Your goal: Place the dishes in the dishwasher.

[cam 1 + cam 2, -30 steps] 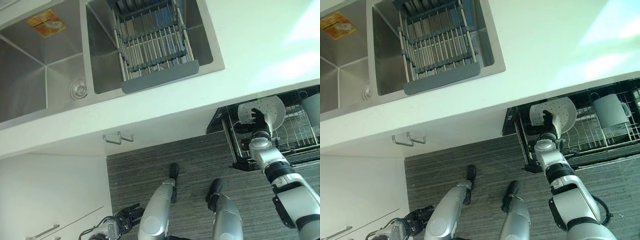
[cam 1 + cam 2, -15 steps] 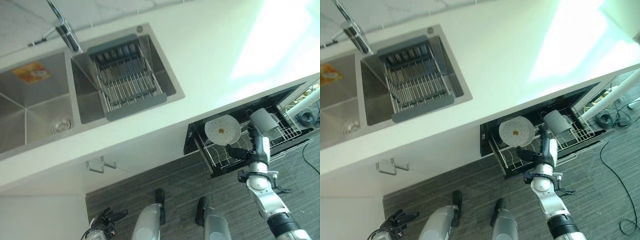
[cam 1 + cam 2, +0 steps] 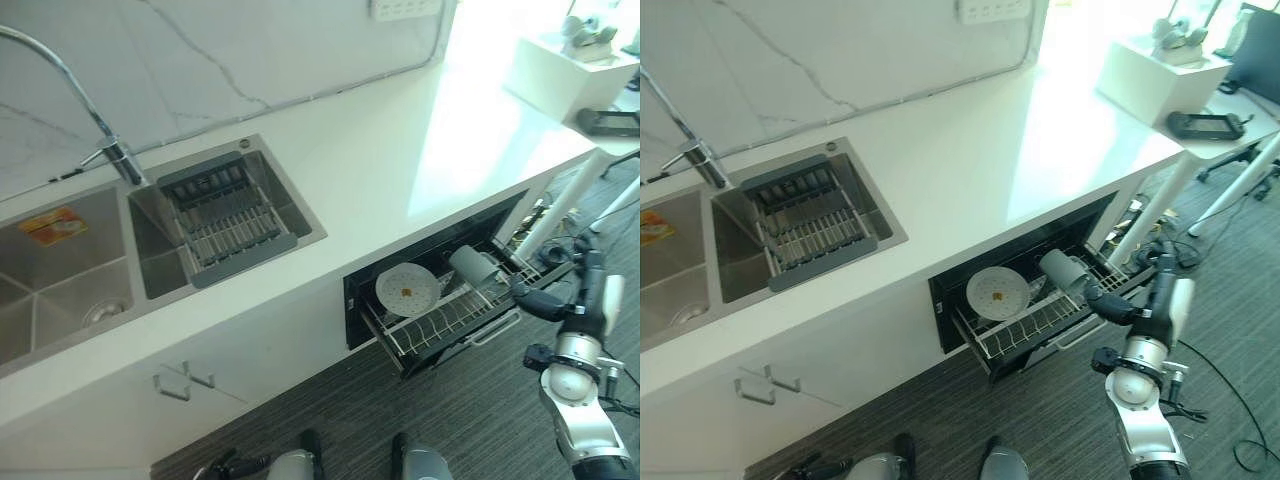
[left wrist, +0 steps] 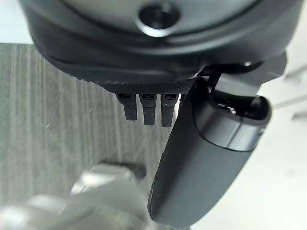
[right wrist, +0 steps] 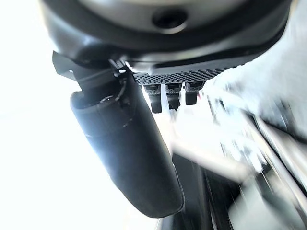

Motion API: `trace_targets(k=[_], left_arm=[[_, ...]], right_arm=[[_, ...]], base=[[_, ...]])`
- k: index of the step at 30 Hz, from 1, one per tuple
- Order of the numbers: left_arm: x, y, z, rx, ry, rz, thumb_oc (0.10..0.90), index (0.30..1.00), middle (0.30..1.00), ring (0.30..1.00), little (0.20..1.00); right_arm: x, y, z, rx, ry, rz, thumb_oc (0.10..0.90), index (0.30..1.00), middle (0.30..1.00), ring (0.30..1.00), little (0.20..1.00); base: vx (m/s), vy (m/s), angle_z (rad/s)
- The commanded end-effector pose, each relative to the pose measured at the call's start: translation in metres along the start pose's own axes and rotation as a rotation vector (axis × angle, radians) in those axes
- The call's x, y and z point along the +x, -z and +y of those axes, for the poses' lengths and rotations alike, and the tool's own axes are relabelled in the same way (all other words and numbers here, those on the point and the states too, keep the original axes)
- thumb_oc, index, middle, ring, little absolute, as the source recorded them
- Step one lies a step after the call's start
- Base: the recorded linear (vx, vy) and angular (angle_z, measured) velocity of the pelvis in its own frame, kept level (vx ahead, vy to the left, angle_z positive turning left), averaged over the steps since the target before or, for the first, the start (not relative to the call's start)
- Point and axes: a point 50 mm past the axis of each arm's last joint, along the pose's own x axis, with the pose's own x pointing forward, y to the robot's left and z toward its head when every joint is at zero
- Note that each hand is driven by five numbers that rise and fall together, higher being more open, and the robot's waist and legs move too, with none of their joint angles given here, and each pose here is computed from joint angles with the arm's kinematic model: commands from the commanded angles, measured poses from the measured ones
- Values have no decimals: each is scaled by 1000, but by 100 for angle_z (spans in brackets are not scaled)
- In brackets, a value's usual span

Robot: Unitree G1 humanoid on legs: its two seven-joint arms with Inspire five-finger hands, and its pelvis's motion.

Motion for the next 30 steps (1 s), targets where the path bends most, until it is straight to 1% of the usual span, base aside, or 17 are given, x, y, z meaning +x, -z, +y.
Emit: trace_targets(k=[1,2,3,4,5,7,8,11,12,13,14,18,22,25,28,30], left_arm=[[0,0,-1,140,75,-3,800,900,900,900,900],[0,1,-3,158,88,-1,800,900,900,900,900],[0,3,-8,203,119,4,800,900,900,900,900],[0,4,-10,209,122,4,800,900,900,900,900],[0,5,-13,238,136,11,800,900,900,900,900],[0,7,-12,253,141,30,800,900,900,900,900],[1,4,-10,264,136,35,800,900,900,900,900],[2,-2,-10,271,133,32,800,900,900,900,900],[2,-10,-13,285,141,23,800,900,900,900,900],[2,-12,-14,296,145,18,800,900,900,900,900],[2,-15,-17,320,150,-1,800,900,900,900,900],[2,-33,-30,408,176,-83,800,900,900,900,900],[0,-60,-40,472,196,-203,800,900,900,900,900],[-4,-80,-46,527,197,-293,800,900,900,900,900],[-9,-98,-53,585,203,-370,800,900,900,900,900],[-11,-103,-56,612,209,-391,800,900,900,900,900]], right_arm=[[22,-30,-38,113,359,-185,800,900,900,900,900],[21,-26,-42,91,395,-178,800,900,900,900,900],[18,-10,-59,-51,491,-160,800,900,900,900,900],[17,-6,-62,-73,501,-150,800,900,900,900,900],[15,10,-73,-131,545,-81,800,900,900,900,900],[7,42,-85,-216,545,55,800,900,900,900,900],[-6,67,-91,-264,536,164,800,900,900,900,900],[-26,95,-92,-279,500,290,800,900,900,900,900],[-29,101,-81,-375,372,261,800,900,900,900,900],[-26,98,-72,-415,298,227,800,900,900,900,900],[-17,93,-52,-432,172,196,800,900,900,900,900],[9,75,-12,-408,-14,124,800,900,900,900,900],[24,53,29,-496,-234,-7,800,900,900,900,900],[24,43,53,-485,-291,-59,800,900,900,900,900],[31,27,71,-460,-313,-116,800,900,900,900,900],[35,18,80,-453,-325,-147,800,900,900,900,900]], base=[[14,-26,-8],[20,-36,-8],[16,-29,-5],[31,-41,-3],[36,-28,-4],[53,-34,-4],[52,-35,0],[15,-42,0],[-13,-76,-1],[-37,-82,9],[-46,-46,16],[-54,-23,14],[-95,-5,24],[-92,-43,16],[-62,-48,18],[-36,-34,31]])
